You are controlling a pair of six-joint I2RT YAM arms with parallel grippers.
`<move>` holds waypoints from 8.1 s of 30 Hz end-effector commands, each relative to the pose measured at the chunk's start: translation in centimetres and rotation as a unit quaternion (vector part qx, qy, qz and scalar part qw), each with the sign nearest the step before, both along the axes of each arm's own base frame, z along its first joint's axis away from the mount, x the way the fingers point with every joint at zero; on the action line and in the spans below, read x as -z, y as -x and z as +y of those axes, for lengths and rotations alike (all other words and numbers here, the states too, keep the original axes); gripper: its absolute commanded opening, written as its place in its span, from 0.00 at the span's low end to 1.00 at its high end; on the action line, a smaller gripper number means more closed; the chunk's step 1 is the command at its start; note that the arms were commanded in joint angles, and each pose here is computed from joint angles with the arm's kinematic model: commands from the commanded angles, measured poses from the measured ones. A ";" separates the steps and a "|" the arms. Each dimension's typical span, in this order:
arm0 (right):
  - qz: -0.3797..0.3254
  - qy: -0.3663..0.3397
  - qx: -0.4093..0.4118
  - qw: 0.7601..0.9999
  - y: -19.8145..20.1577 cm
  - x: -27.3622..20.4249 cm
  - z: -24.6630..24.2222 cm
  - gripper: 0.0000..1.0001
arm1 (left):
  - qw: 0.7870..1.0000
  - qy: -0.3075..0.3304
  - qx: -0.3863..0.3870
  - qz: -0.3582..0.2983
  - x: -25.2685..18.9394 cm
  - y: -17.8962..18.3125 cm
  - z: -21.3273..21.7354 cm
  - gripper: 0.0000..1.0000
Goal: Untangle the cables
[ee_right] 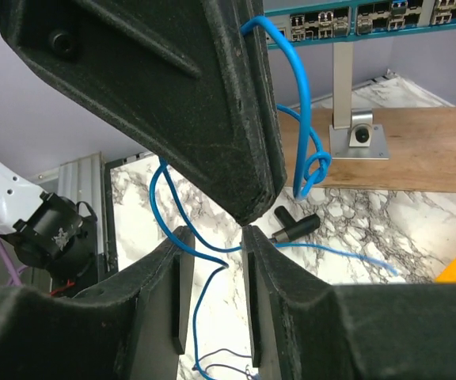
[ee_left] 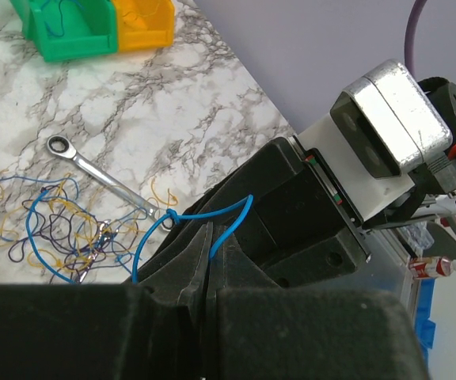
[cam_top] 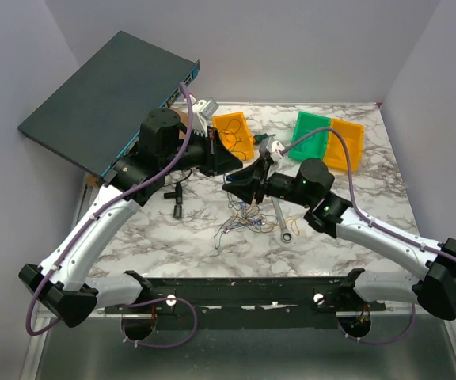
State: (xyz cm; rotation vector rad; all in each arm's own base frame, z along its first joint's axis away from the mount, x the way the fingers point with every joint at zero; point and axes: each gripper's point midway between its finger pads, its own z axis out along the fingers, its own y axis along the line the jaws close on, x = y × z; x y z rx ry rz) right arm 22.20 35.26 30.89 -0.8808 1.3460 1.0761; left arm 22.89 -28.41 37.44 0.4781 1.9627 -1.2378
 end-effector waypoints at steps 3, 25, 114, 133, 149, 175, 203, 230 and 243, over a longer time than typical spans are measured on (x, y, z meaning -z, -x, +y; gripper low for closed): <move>-0.022 -0.020 -0.012 0.999 0.4 -1.8 0.2 0.36 | 1.000 0.010 0.022 0.002 -0.3 0.6 -0.7 0.00; 0.108 0.005 0.187 0.976 -3.6 2.0 -5.8 0.01 | 0.993 -0.008 -0.102 -0.058 0.4 -1.8 3.3 0.93; 0.305 0.080 0.534 0.785 -33.8 21.1 -27.1 0.01 | 0.985 -0.030 -0.165 -0.038 10.1 -1.4 6.1 0.96; 0.310 0.136 0.586 0.737 -35.3 16.2 -29.6 0.47 | 0.985 -0.033 -0.164 -0.041 9.9 -1.1 6.4 0.96; 0.323 0.192 0.427 0.823 -24.3 14.5 -18.2 0.72 | 0.973 -0.128 -0.193 0.027 18.0 -3.1 5.2 0.98; 0.369 0.213 0.218 0.878 -5.6 22.9 -10.9 0.69 | 0.968 -0.211 -0.113 0.070 27.5 -3.5 0.8 0.79; 0.364 0.223 0.200 0.882 -5.1 23.3 -8.0 0.01 | 0.970 -0.145 -0.182 0.072 25.1 -8.1 3.4 0.57; 0.277 0.102 0.176 0.939 -4.3 5.8 -7.7 0.01 | 0.997 0.007 -0.025 -0.068 18.0 -2.9 -1.1 0.65; 0.281 0.102 0.174 0.938 -4.5 6.2 -7.4 0.01 | 0.986 -0.021 -0.163 -0.025 17.3 -6.3 0.8 0.62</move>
